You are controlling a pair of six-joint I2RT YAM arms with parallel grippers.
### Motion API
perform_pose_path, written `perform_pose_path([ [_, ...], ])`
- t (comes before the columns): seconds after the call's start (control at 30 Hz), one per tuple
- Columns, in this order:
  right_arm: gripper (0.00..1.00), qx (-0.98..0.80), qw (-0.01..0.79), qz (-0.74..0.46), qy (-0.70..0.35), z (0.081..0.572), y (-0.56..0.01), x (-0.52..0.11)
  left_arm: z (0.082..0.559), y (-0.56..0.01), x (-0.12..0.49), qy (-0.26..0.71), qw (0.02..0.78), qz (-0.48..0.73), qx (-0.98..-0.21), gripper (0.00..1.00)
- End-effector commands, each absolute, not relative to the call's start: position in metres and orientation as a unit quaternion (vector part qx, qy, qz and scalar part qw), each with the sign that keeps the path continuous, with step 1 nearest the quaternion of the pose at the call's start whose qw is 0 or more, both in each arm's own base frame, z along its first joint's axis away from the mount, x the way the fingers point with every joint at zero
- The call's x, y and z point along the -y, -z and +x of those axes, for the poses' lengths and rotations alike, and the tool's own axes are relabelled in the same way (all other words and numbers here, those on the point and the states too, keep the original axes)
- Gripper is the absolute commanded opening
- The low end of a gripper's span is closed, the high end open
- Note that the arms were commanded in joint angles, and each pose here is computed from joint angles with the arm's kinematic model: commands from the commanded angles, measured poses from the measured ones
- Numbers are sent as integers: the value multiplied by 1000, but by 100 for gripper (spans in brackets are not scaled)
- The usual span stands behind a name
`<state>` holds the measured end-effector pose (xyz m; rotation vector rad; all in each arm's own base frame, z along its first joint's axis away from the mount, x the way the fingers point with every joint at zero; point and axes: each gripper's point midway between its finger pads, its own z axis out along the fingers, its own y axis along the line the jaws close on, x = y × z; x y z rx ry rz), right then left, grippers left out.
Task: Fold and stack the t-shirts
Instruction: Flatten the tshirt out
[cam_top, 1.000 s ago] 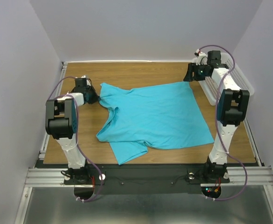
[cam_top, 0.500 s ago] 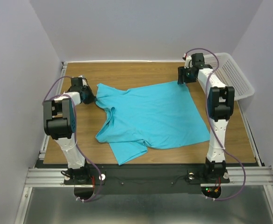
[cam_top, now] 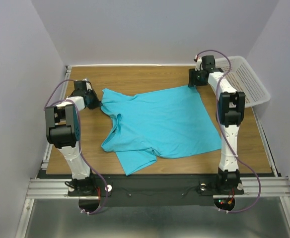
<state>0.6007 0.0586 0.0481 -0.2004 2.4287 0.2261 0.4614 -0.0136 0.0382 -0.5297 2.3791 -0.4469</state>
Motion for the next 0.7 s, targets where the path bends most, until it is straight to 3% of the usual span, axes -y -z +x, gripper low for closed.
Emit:
perform_pose_path([
  [0.0, 64, -928, 352, -78, -94, 606, -52, -66, 478, -68, 8, 170, 361, -186, -898, 0],
  [0.23, 63, -930, 347, -77, -91, 606, -45, -64, 483, -71, 6, 167, 368, -185, -896, 0],
  [0.67, 63, -910, 397, -75, -91, 628, -89, -66, 481, -69, -4, 159, 359, -192, -900, 0],
])
